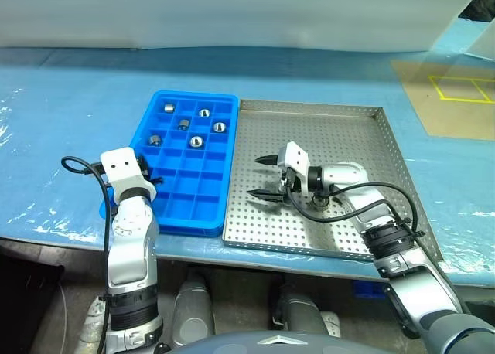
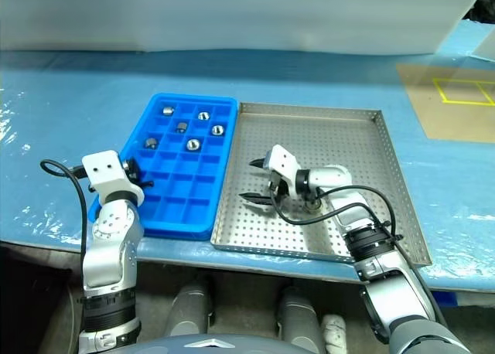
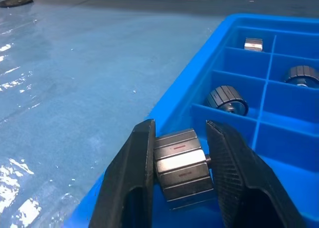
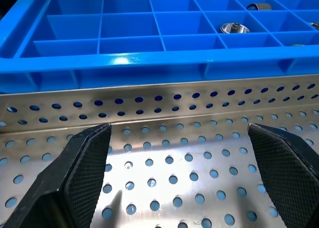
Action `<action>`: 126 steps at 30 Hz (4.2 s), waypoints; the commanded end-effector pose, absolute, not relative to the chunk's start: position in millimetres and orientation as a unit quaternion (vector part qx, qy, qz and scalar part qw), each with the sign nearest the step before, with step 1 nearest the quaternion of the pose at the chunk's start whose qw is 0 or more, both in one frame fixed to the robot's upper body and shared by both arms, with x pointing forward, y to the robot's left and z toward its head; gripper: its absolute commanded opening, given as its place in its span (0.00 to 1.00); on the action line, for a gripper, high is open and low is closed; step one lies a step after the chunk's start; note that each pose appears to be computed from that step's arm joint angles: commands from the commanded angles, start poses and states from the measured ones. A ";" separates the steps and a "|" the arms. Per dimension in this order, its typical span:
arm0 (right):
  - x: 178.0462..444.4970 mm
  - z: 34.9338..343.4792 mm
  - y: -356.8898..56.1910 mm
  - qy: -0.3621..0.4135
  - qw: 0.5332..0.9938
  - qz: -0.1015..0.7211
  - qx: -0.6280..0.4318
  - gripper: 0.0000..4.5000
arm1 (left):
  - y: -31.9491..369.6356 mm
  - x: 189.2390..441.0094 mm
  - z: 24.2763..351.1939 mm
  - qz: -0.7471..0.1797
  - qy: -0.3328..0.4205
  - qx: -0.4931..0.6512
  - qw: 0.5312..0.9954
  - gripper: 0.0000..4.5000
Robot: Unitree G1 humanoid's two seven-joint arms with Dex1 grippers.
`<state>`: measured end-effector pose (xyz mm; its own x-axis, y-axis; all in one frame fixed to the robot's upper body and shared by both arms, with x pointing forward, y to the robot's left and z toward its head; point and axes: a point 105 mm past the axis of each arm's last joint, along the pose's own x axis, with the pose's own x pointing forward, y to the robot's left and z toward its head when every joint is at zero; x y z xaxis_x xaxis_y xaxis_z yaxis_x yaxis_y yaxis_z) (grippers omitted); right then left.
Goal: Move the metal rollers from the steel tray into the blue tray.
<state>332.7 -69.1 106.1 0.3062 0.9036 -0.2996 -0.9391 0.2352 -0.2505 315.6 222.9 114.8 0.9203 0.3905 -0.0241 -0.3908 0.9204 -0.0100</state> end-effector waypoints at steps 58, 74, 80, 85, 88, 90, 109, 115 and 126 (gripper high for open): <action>296.3 179.3 -175.0 -0.002 0.936 0.334 -0.109 1.00 | -8.1 337.9 82.2 -0.597 0.172 0.182 0.762 0.96; 298.3 175.9 -172.3 -0.002 0.936 0.333 -0.117 1.00 | -8.9 342.0 85.6 -0.585 0.170 0.157 0.778 0.38; 304.9 177.1 -157.7 -0.009 0.925 0.364 -0.109 1.00 | 3.0 352.1 123.8 -0.539 0.123 0.111 0.826 0.38; 316.9 176.6 -134.4 -0.011 0.902 0.418 -0.106 1.00 | 27.2 358.0 161.4 -0.456 0.061 0.070 0.885 0.38; 323.5 175.1 -119.3 -0.011 0.885 0.452 -0.109 1.00 | 42.7 355.0 174.7 -0.409 0.040 0.049 0.910 0.38; 328.5 173.7 -106.8 -0.014 0.870 0.478 -0.117 1.00 | 53.6 351.2 179.7 -0.374 0.027 0.041 0.926 0.38; 346.8 165.1 -35.9 -0.023 0.773 0.617 -0.144 1.00 | 166.3 331.3 156.6 -0.034 -0.015 0.011 0.999 0.38; 345.1 161.4 -35.8 -0.021 0.772 0.618 -0.145 1.00 | 180.7 338.7 147.6 -0.019 -0.001 0.016 1.000 0.38; 340.1 157.6 -40.1 -0.023 0.784 0.604 -0.142 1.00 | 174.5 365.1 140.0 -0.044 0.006 0.016 0.999 0.55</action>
